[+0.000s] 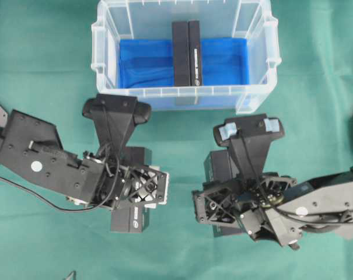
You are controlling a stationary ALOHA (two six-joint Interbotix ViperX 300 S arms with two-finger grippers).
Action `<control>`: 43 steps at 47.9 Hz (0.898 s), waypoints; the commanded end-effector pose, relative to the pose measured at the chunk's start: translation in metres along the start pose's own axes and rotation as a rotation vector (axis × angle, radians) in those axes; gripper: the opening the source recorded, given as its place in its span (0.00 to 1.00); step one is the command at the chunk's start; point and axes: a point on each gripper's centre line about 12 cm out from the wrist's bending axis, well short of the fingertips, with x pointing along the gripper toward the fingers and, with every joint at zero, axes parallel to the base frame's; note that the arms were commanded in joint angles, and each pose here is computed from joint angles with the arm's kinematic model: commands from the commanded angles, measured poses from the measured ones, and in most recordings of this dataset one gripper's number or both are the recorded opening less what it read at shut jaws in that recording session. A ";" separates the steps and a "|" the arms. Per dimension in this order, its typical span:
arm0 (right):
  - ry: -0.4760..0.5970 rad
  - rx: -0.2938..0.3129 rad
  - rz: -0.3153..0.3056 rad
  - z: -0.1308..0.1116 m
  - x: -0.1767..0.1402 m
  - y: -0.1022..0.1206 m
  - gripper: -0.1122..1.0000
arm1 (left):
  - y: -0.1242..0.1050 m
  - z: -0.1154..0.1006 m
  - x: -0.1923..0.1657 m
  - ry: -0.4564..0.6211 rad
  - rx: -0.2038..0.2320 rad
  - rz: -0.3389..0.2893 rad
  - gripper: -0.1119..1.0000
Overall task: Take the box out of the case with both arms.
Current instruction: 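Carry both box pairs forward over the table in front of the bin, then lower both box pairs upright onto the table and open both grippers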
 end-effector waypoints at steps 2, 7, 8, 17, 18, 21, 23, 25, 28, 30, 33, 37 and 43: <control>0.018 0.003 0.037 -0.001 -0.002 0.000 0.69 | -0.005 -0.004 0.003 0.020 0.001 -0.060 0.68; 0.020 0.002 0.038 -0.001 0.004 -0.002 0.69 | -0.007 -0.007 0.016 0.041 0.001 -0.090 0.68; 0.020 0.002 0.037 -0.001 0.005 -0.002 0.69 | -0.008 -0.008 0.018 0.045 0.002 -0.094 0.68; 0.021 0.003 0.037 0.000 0.010 -0.004 0.69 | -0.009 -0.009 0.022 0.051 0.005 -0.110 0.68; 0.021 0.002 0.036 0.000 0.011 -0.004 0.69 | -0.009 -0.009 0.022 0.053 0.004 -0.111 0.68; 0.022 0.002 0.041 0.000 0.012 -0.004 0.69 | -0.009 -0.009 0.022 0.053 0.004 -0.114 0.68; 0.026 0.001 0.047 -0.001 0.013 -0.003 0.69 | -0.009 -0.010 0.022 0.055 0.005 -0.114 0.68; 0.032 -0.003 0.059 -0.002 0.015 -0.003 0.69 | -0.009 -0.010 0.023 0.057 0.003 -0.113 0.68; 0.041 -0.004 0.072 -0.003 0.018 -0.002 0.69 | -0.009 -0.011 0.023 0.065 0.001 -0.116 0.68; 0.044 -0.006 0.079 -0.004 0.020 -0.001 0.69 | -0.009 -0.011 0.023 0.071 -0.002 -0.119 0.68; 0.051 -0.009 0.091 -0.005 0.022 0.000 0.69 | -0.011 -0.013 0.023 0.076 -0.002 -0.129 0.68; 0.053 -0.016 0.103 -0.005 0.021 0.001 0.69 | -0.013 -0.013 0.022 0.083 -0.004 -0.149 0.68; 0.056 -0.028 0.107 -0.007 0.021 0.001 0.69 | -0.015 -0.017 0.021 0.089 0.003 -0.169 0.68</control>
